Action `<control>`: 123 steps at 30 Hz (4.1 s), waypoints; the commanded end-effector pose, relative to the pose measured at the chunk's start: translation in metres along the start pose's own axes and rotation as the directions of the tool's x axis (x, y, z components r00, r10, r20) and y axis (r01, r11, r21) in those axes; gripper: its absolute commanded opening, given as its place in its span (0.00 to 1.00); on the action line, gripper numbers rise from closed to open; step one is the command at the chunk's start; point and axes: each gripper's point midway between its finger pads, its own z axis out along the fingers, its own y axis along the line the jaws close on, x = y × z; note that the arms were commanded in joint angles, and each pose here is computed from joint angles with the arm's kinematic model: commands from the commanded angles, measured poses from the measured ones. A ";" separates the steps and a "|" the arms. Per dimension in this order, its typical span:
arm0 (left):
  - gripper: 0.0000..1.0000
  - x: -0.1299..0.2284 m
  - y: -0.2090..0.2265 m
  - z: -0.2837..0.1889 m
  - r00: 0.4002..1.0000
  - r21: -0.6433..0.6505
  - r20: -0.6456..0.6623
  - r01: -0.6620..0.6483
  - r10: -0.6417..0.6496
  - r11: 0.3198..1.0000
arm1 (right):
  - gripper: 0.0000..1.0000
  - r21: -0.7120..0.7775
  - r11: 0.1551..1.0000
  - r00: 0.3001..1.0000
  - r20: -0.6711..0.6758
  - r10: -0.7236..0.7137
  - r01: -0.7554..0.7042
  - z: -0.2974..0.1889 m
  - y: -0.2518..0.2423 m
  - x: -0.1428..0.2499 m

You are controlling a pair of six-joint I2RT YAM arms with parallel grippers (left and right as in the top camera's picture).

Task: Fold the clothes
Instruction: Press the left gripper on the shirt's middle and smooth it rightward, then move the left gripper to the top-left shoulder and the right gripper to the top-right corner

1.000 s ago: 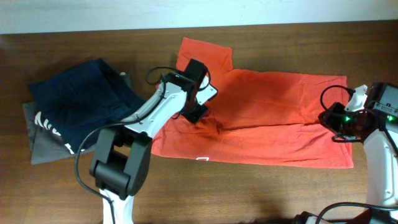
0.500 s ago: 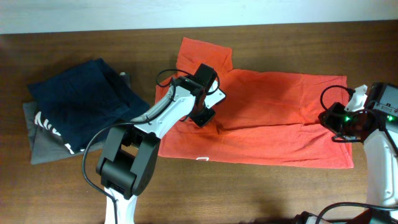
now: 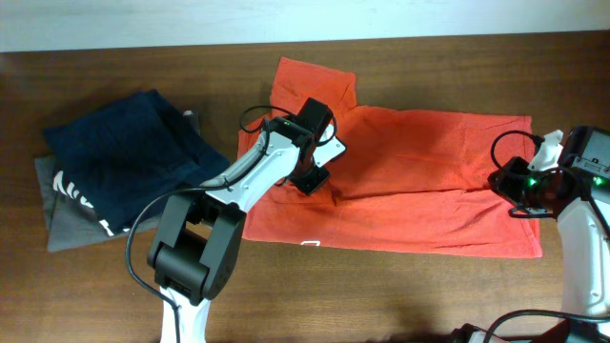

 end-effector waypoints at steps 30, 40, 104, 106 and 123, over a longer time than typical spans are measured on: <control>0.00 -0.037 0.021 -0.020 0.984 -0.123 0.075 -0.151 0.161 0.981 | 0.34 0.012 1.000 1.000 0.010 -0.001 0.001 -0.001 -0.001 -0.004; 0.00 -0.056 -0.010 -0.020 0.891 -0.070 0.151 -0.422 0.427 0.904 | 0.34 0.012 1.000 1.000 0.010 -0.001 0.001 -0.001 -0.001 -0.004; 0.70 -0.117 0.201 -0.080 0.623 0.296 0.644 0.333 -0.444 0.895 | 0.63 -0.048 0.999 0.988 0.157 0.003 0.005 0.115 -0.032 -0.209; 0.70 -0.116 0.198 -0.078 0.630 0.300 0.632 0.337 -0.451 0.892 | 0.63 -0.039 0.999 0.987 0.158 0.025 -0.019 0.118 -0.047 -0.211; 0.71 -0.106 0.190 -0.068 0.660 0.324 0.573 0.361 -0.485 0.875 | 0.64 0.007 0.998 0.988 0.142 0.056 -0.058 0.177 -0.089 -0.204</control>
